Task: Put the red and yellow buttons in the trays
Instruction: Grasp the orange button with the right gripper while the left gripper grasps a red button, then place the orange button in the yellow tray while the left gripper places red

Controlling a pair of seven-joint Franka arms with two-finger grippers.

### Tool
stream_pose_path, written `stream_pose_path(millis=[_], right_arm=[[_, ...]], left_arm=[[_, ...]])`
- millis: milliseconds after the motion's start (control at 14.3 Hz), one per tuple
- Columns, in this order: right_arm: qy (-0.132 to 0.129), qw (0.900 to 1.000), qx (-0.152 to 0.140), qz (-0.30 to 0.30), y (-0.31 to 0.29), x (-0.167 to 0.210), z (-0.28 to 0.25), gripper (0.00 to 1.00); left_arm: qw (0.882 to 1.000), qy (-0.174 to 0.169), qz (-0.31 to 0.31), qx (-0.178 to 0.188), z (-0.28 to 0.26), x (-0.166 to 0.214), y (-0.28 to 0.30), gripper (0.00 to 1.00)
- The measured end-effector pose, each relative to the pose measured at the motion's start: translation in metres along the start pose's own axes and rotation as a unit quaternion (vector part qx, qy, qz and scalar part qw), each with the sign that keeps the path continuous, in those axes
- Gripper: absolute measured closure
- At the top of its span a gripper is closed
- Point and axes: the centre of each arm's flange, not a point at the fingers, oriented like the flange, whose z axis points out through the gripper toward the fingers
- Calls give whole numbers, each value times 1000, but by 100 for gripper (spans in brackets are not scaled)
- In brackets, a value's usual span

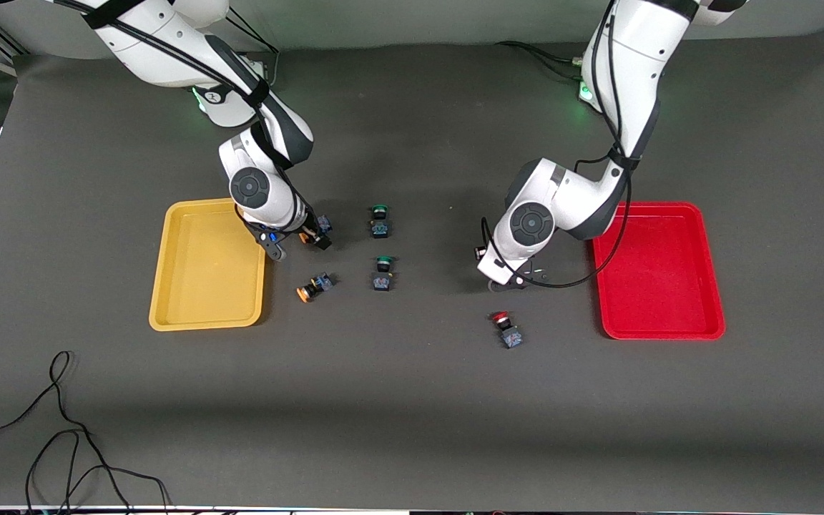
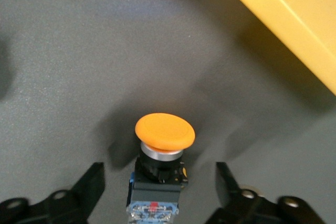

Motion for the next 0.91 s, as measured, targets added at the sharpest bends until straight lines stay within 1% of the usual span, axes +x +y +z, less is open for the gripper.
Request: stream_pose_path(millis=[70, 209, 279, 419, 558, 698, 767, 907], right_arm=[[0, 1000, 0, 0, 0, 0, 0, 27], [0, 1000, 2, 1, -2, 0, -2, 50], [1, 1000, 6, 1, -4, 1, -4, 56], [5, 1000, 9, 2, -8, 3, -19, 56], [10, 1000, 0, 10, -11, 13, -56, 56], [16, 1000, -17, 10, -4, 35, -113, 56], [18, 1000, -23, 3, 5, 54, -141, 56], [16, 999, -23, -28, 40, 111, -177, 56]], left_arm=[[1000, -10, -3, 7, -20, 1, -1, 58], [999, -27, -16, 17, -78, 5, -16, 58], [999, -32, -25, 19, -109, 7, -34, 58], [998, -50, -17, 24, -160, 14, -86, 58], [998, -59, 12, 33, -184, 32, -161, 58], [996, -63, 37, 47, -168, 48, -226, 58], [996, -65, 49, 42, -150, 55, -251, 58], [996, -50, 66, 34, -102, 59, -282, 58]])
